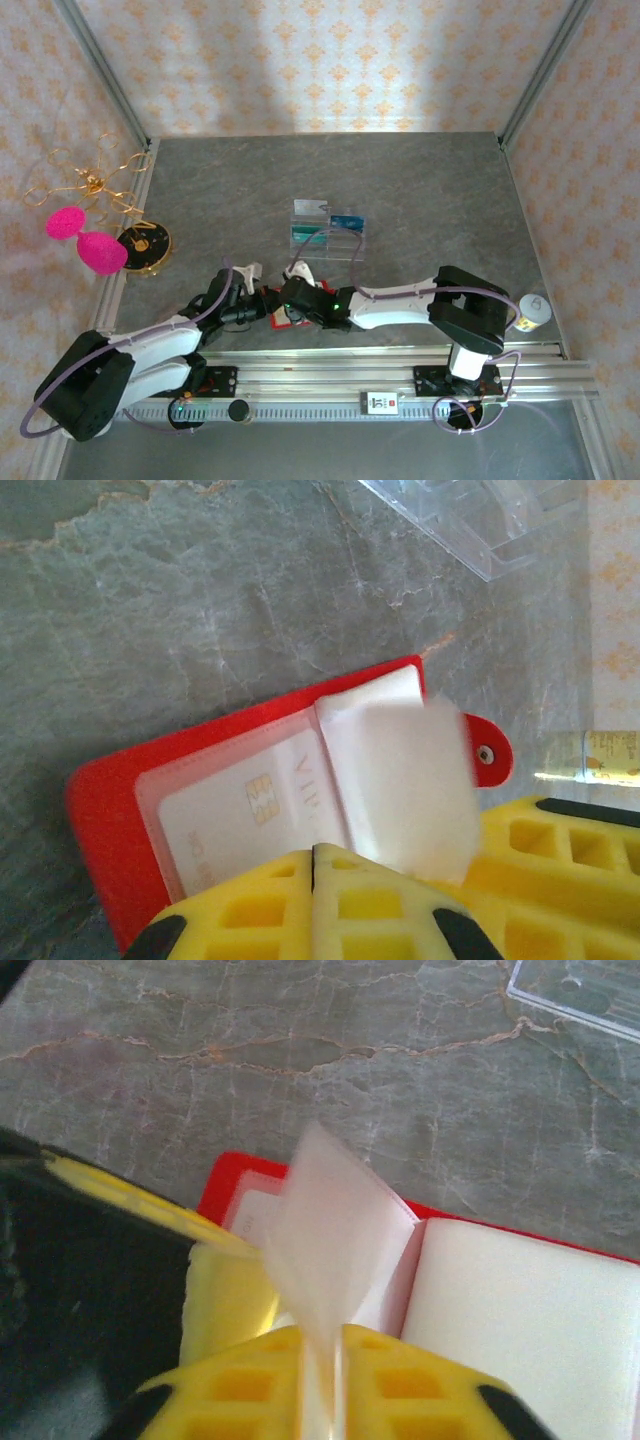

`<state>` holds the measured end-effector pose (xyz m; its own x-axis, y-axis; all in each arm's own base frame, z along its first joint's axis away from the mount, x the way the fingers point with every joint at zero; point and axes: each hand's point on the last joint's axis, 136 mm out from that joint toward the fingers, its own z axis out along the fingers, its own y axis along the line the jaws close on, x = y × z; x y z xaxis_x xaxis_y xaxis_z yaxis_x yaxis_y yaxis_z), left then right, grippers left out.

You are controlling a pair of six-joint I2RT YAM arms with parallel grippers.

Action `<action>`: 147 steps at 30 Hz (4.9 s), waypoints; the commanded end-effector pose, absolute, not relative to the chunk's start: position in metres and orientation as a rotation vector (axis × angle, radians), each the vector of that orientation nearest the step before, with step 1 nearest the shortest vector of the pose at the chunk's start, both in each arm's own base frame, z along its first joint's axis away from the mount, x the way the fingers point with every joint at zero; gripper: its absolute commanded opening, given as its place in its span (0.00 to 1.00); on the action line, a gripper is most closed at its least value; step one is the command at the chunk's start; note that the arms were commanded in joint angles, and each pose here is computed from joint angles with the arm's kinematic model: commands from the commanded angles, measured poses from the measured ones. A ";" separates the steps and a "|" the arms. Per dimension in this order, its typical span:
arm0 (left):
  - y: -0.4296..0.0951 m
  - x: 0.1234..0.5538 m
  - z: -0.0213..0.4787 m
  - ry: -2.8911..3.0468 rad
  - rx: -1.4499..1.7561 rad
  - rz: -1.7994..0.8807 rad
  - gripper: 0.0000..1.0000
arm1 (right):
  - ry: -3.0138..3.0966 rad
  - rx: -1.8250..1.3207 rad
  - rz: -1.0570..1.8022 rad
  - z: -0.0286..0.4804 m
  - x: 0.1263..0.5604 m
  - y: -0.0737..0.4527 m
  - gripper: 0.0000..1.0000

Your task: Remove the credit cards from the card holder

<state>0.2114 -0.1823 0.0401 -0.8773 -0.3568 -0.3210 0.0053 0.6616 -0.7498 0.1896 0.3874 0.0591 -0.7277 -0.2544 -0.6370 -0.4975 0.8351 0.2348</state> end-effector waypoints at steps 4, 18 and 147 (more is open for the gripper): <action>-0.194 0.221 0.054 2.400 -0.204 -1.104 0.01 | 2.273 -0.344 0.562 0.106 0.205 0.361 0.40; -0.241 0.194 0.037 2.597 -0.022 -1.118 0.11 | 2.297 -0.217 0.637 0.107 0.200 0.310 0.23; -0.200 0.191 0.042 2.482 -0.061 -1.044 0.00 | 2.642 -0.235 0.643 0.057 0.211 0.323 0.17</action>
<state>0.1877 -0.1951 0.0280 -0.9085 -0.2186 -0.3562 0.0966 0.7194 -0.6878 0.2085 0.3285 0.0424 -0.9214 -0.0619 -0.3835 -0.2336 0.8770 0.4198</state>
